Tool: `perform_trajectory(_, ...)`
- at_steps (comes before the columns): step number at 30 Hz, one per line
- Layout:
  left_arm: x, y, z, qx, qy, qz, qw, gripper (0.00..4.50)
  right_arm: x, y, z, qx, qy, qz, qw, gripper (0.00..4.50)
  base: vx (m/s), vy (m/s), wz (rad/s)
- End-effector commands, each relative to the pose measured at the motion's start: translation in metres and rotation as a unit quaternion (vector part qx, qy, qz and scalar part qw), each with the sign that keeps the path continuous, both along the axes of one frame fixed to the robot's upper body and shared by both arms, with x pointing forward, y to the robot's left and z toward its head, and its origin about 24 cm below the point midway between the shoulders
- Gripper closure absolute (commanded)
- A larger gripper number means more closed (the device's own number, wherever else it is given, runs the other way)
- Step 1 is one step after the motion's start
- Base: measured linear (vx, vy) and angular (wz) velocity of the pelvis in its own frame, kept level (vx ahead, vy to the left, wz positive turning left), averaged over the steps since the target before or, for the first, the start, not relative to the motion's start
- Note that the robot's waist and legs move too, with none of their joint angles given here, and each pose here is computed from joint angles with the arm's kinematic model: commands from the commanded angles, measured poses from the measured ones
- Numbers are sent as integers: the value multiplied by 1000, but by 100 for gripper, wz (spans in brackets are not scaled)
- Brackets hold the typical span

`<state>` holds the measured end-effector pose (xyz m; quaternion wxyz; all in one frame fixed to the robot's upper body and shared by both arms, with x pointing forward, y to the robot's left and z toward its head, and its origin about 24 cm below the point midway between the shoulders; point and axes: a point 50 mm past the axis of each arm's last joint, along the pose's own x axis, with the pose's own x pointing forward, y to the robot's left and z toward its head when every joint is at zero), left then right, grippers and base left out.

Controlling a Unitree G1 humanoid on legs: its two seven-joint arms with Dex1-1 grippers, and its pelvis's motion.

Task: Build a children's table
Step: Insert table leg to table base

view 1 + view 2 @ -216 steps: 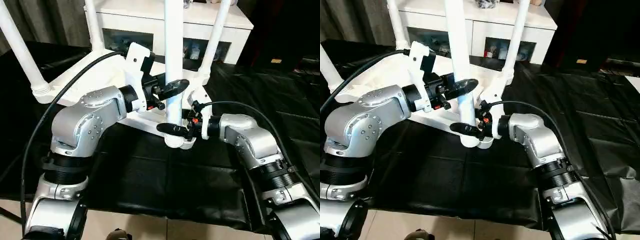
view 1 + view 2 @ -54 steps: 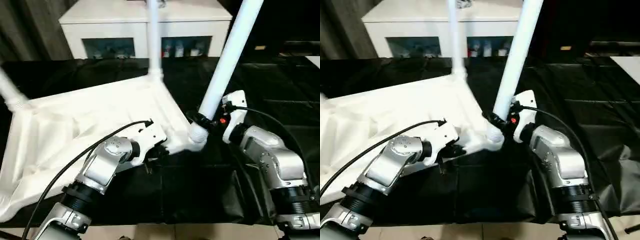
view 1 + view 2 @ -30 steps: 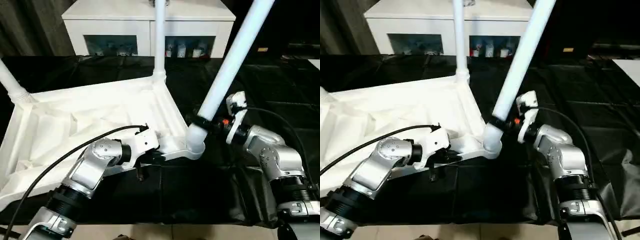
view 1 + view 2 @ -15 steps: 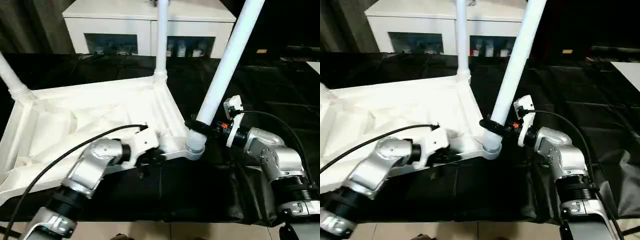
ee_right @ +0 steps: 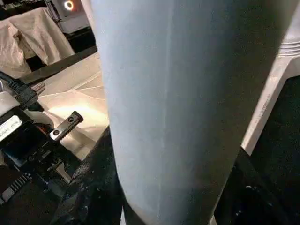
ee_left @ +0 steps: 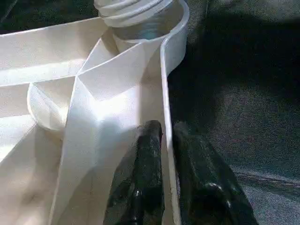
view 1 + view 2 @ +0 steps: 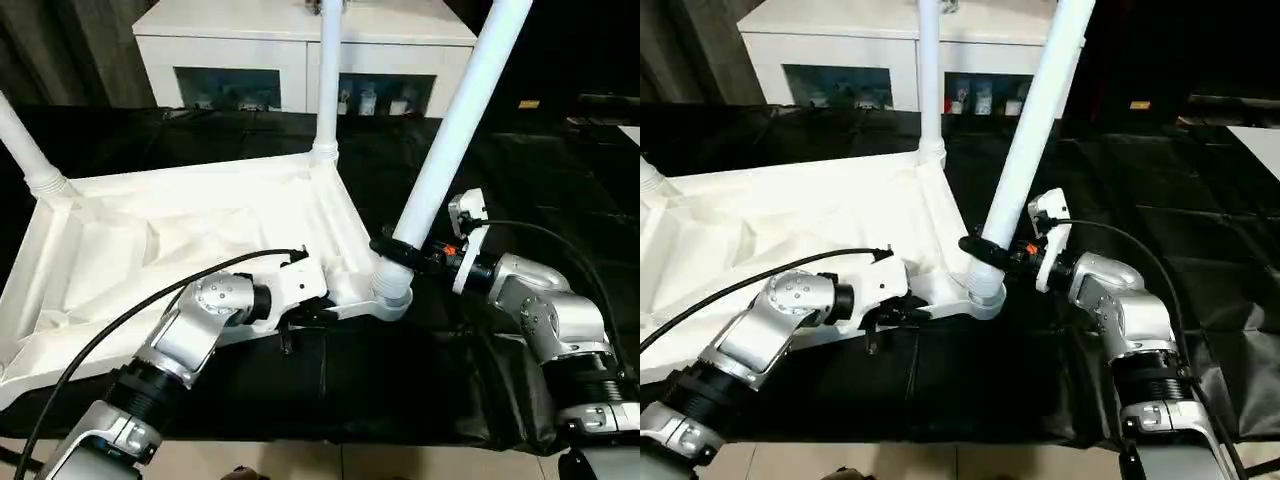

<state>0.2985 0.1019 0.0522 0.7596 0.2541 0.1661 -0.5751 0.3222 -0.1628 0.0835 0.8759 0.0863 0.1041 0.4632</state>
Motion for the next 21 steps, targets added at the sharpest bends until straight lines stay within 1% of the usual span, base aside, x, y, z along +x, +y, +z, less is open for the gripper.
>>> perform_trajectory(1, 0, -2, -8, 17, 12, -3, 1000, 381, -1, -4, 4, 2, -17, -15, 1000, 264, 0, 0, 0)
perform_trajectory(2, -1, -3, -10, 20, 15, -8, 1000, 399, -1, -6, 3, -2, -18, -22, 1000, 264, 0, 0, 0)
perform_trajectory(3, -1, -3, -10, 21, 16, -10, 1000, 399, 0, -7, 3, -6, -20, -30, 999, 264, 0, 0, 0)
perform_trajectory(4, -1, -3, -10, 21, 16, -10, 1000, 417, 0, -7, 2, -7, -20, -33, 999, 264, 0, 0, 0)
perform_trajectory(6, -2, -2, -12, 29, 19, -17, 999, 417, 1, -9, 1, -14, -23, -47, 999, 264, 0, 0, 0)
perform_trajectory(7, -4, 0, -14, 42, 25, -29, 998, 428, 2, -11, 1, -15, -24, -53, 998, 264, 0, 0, 0)
perform_trajectory(9, -6, 2, -15, 50, 34, -41, 997, 448, 1, -11, 1, -16, -24, -53, 998, 264, 0, 0, 0)
perform_trajectory(11, -11, 5, -14, 56, 49, -58, 996, 450, 0, -11, -1, -19, -21, -49, 998, 264, 0, 0, 0)
perform_trajectory(16, -11, 8, -11, 54, 54, -59, 995, 450, -1, -9, -2, -18, -21, -47, 998, 264, 0, 0, 0)
perform_trajectory(21, -11, 11, -11, 57, 54, -57, 995, 450, -4, -5, -4, -5, -15, -35, 999, 264, 0, 0, 0)
